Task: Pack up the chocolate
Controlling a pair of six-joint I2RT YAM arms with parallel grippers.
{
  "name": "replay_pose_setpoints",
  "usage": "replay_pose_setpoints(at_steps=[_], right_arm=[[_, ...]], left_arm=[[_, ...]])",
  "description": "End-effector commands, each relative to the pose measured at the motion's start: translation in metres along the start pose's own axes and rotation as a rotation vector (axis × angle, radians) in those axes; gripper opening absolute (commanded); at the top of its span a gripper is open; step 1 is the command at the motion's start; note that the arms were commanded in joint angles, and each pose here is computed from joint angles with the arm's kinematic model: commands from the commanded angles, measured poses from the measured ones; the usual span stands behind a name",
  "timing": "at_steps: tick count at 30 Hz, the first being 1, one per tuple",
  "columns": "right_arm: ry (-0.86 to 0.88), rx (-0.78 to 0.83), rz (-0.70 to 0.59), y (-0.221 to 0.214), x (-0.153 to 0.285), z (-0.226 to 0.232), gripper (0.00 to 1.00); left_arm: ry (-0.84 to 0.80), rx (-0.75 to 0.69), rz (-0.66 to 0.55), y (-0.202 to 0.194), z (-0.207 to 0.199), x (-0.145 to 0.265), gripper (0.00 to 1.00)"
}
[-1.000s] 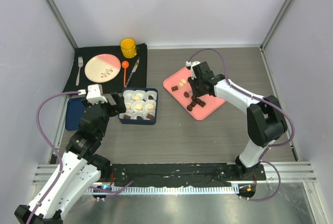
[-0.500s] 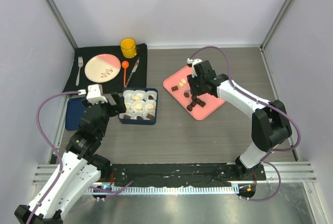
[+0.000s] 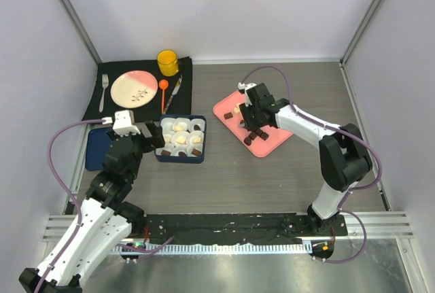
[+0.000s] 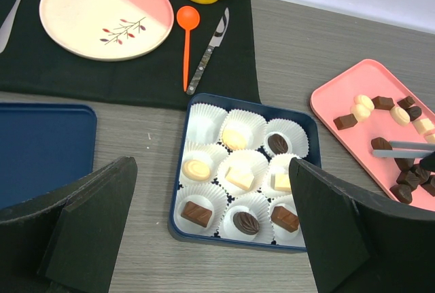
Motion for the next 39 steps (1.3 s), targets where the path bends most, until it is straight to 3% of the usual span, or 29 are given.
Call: replay_pose_setpoints(at_steps=[1, 13, 24, 39], right_arm=[[0.003, 0.007, -0.064, 0.019, -0.001, 0.005, 0.38], [-0.011, 0.061, -0.115, 0.034, 0.018, 0.011, 0.14], [0.089, 0.159, -0.314, 0.100, 0.053, 0.069, 0.13], [0.353, 0.257, -0.463, 0.143, 0.010, 0.200, 0.13]], left_arm=[[-0.031, 0.029, -0.069, 0.022, -0.008, 0.003, 1.00], [-0.028, 0.030, -0.070, 0.023, -0.008, 0.003, 1.00], [-0.022, 0.022, -0.062, 0.021, -0.007, 0.001, 1.00], [-0.031, 0.024, -0.060, 0.021, -0.008, 0.002, 1.00]])
Point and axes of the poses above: each gripper's point midway between its finger pads, its own x axis back along the fingers, its own z axis along the line the jaws close on, y = z × x, the point moved 6 cm from there along x, back along the fingers, and after that the axes turned 6 degrees about x, right-handed, at the moved point
